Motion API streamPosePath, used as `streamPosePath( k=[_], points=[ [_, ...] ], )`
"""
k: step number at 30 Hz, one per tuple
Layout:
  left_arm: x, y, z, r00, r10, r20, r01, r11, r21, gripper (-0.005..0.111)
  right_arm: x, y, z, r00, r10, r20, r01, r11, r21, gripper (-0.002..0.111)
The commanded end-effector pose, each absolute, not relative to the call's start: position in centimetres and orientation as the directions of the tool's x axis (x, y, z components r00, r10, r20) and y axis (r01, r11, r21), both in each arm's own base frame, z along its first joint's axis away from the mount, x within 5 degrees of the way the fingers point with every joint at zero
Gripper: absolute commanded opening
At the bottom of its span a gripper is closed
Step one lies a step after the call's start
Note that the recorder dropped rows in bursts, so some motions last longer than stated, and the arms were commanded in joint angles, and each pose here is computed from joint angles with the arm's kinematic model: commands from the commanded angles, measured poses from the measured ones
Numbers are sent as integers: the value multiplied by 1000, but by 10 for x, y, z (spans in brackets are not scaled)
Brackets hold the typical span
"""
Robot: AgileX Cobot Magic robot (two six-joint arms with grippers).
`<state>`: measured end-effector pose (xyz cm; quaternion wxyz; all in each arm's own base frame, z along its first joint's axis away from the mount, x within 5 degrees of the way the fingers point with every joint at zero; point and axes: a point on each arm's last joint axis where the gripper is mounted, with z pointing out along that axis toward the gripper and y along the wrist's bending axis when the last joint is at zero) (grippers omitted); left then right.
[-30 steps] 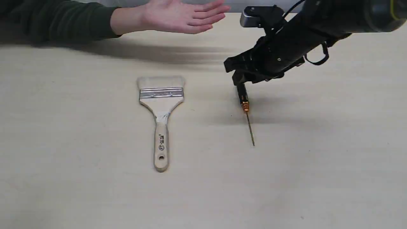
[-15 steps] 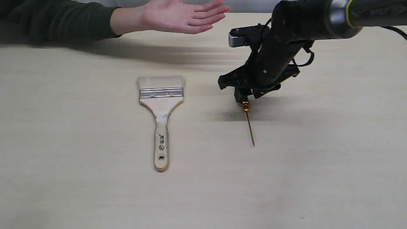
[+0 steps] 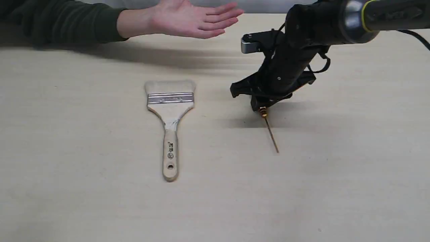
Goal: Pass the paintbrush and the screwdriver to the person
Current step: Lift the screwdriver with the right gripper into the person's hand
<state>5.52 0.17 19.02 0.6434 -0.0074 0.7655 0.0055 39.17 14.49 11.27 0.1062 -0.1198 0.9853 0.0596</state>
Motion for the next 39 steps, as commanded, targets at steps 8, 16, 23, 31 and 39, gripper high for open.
streamPosePath(
  k=[8, 16, 23, 31, 39],
  points=[
    [55, 1, 191, -161, -7, -987, -11, 1000, -5, 0, 392, 140, 112, -935, -284, -213, -298, 954, 36, 4],
    [55, 1, 191, -161, -7, -987, -11, 1000, -5, 0, 390, 138, 132, -924, -255, -286, -277, 960, 42, 4],
    [55, 1, 190, -164, -10, -986, -11, 1000, -8, 0, 368, 130, 180, -870, -257, -421, -299, 954, 36, 4],
    [55, 1, 191, -161, -9, -987, -11, 1000, -8, 0, 338, 144, 240, -760, -273, -589, -366, 930, 40, 4],
    [55, 1, 191, -161, -9, -987, -11, 1000, -8, 0, 353, 169, 281, -646, -259, -718, -411, 911, 42, 4]
  ],
)
